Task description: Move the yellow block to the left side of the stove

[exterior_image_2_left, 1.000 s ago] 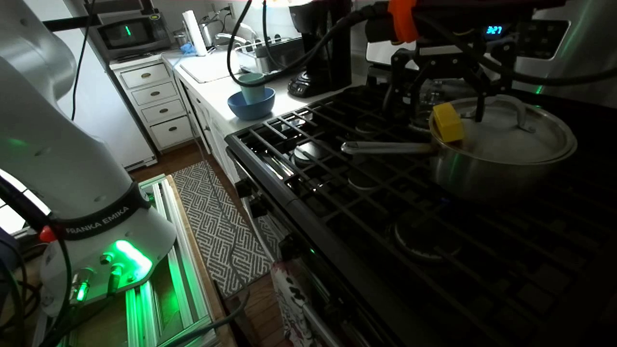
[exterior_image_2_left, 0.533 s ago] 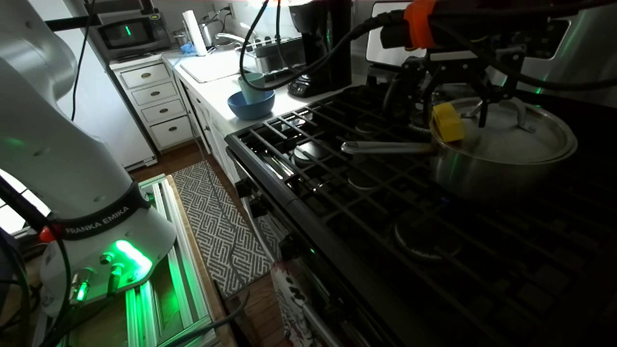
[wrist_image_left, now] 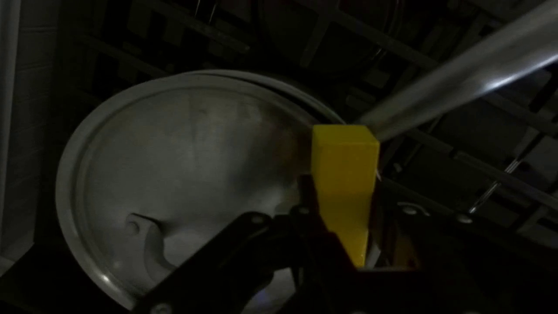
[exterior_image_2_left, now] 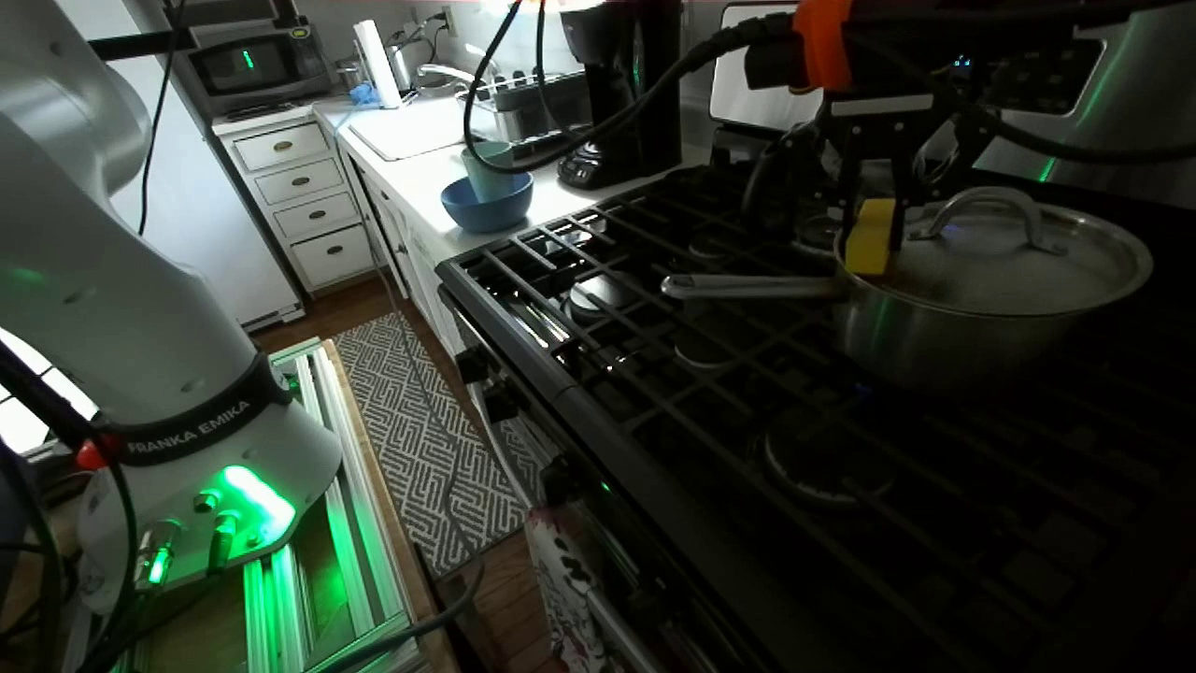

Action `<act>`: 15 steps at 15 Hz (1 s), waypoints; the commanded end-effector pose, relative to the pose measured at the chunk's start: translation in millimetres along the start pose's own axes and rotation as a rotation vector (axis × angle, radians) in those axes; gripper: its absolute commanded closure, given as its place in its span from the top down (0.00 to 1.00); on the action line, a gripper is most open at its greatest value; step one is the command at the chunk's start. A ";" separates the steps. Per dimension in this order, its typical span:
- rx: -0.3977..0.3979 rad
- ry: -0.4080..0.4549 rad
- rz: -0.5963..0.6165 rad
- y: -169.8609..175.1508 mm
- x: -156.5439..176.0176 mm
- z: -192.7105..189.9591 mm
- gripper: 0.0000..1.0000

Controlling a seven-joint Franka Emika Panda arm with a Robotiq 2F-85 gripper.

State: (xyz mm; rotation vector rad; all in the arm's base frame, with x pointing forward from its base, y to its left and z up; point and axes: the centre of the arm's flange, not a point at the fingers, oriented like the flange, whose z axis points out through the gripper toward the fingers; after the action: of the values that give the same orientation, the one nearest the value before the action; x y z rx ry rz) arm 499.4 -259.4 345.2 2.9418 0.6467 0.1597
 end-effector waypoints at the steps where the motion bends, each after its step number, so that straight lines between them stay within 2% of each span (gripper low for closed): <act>1: 0.032 -0.006 -0.055 -10.6 -15.7 -35.8 0.08; 4: 0.011 0.026 -0.133 -29.5 -24.1 -71.0 0.08; 6: 0.044 0.051 -0.235 -48.8 -21.8 -86.1 0.08; 10: 0.155 0.028 -0.420 -115.9 -0.6 -85.3 0.08; 13: 0.207 -0.011 -0.503 -172.9 26.3 -71.5 0.08; 15: 0.248 -0.047 -0.596 -187.1 40.9 -71.4 0.08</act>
State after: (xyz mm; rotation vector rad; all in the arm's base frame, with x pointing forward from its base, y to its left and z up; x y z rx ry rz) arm 450.4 -95.1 393.2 2.8287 1.4407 0.0133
